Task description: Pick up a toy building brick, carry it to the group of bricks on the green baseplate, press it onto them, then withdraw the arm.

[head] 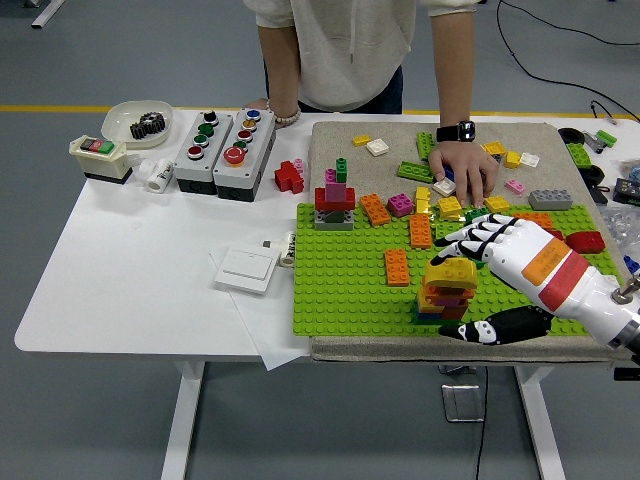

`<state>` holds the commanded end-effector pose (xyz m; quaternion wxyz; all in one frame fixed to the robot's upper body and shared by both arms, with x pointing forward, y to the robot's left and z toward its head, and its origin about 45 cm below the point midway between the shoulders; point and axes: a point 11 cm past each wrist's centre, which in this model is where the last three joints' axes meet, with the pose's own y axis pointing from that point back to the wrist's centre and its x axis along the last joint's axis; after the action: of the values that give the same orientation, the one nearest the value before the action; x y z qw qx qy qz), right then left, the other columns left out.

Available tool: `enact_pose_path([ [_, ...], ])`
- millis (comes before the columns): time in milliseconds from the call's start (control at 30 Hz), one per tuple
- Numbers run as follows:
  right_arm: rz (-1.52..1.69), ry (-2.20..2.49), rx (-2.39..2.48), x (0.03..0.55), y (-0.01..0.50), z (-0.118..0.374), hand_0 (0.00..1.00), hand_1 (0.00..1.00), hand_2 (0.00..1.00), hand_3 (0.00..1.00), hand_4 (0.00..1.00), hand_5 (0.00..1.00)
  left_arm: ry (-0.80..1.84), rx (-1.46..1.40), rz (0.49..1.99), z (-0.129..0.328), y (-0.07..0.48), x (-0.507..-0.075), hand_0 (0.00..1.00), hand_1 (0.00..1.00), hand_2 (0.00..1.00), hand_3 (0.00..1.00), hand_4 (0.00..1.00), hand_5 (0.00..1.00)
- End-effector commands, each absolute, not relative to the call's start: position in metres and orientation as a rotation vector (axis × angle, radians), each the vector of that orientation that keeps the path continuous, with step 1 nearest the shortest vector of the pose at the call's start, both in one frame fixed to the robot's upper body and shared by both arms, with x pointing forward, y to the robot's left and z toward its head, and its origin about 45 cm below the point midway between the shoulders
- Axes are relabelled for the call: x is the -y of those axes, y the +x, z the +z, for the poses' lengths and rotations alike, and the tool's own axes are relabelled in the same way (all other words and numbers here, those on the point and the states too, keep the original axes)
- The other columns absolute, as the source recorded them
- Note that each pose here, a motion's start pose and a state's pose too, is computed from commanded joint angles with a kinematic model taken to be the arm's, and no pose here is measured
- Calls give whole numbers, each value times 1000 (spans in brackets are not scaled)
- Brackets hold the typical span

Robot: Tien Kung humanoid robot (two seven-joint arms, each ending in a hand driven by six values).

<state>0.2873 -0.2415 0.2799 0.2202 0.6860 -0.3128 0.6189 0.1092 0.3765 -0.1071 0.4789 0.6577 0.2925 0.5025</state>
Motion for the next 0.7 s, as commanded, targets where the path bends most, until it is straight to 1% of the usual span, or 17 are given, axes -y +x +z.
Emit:
enact_pose_path([
  [700, 1738, 1895, 799, 236, 282, 273, 771, 712, 729, 628, 928, 642, 1601, -707, 1225, -106, 113, -376, 755, 758, 738, 585, 645, 662],
])
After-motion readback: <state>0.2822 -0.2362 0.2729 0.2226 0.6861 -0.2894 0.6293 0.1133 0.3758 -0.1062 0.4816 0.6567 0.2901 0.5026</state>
